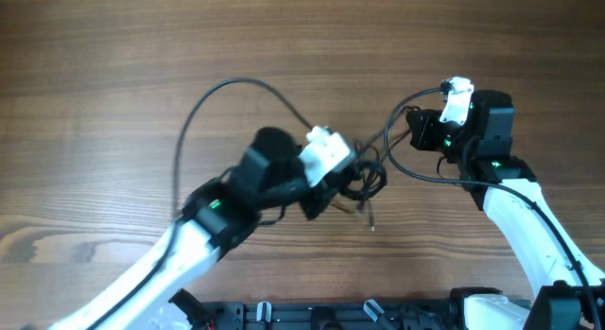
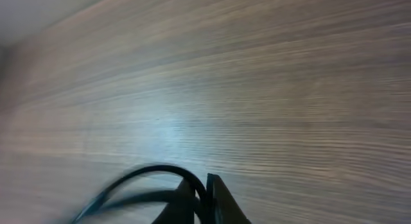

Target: Untangle cables

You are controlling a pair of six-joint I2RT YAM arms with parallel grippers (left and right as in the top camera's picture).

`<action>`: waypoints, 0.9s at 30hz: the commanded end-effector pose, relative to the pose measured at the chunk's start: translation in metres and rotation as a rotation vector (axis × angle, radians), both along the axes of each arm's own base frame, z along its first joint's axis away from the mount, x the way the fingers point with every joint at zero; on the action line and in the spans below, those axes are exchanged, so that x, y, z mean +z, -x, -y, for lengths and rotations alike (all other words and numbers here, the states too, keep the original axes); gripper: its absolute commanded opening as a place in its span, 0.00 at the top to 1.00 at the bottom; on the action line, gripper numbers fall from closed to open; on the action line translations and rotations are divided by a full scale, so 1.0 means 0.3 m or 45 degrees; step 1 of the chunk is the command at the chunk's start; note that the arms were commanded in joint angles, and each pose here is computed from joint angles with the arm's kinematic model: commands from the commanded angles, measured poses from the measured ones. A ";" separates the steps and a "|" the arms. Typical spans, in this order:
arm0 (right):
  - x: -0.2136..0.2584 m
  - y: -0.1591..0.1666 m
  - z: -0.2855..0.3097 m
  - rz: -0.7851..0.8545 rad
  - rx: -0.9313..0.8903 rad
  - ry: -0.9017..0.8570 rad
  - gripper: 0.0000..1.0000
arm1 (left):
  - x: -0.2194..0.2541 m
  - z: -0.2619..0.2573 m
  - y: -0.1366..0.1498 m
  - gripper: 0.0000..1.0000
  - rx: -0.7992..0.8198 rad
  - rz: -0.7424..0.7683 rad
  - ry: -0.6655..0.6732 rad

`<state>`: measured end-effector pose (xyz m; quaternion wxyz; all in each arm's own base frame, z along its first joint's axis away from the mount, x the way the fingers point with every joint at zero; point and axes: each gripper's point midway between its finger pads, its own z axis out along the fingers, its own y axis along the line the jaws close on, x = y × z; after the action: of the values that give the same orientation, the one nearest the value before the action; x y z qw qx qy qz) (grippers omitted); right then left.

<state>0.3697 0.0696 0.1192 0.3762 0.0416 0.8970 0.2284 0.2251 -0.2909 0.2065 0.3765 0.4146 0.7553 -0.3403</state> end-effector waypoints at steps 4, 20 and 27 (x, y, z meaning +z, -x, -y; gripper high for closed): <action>-0.034 -0.007 0.160 -0.060 -0.317 0.183 0.90 | 0.200 -0.130 0.185 0.96 -0.125 0.079 0.139; -0.012 0.096 -0.041 -0.182 0.012 -0.150 0.00 | 0.146 -0.207 0.162 0.96 -0.015 0.004 0.058; 0.229 0.174 -0.159 0.042 0.283 -0.341 0.00 | 0.087 -0.191 -0.024 0.96 0.299 -0.330 0.174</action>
<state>0.3333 0.0945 0.1436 0.3315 0.0456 0.8884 0.3142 0.2097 -0.2354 0.2347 0.3653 0.3490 0.7816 -0.3659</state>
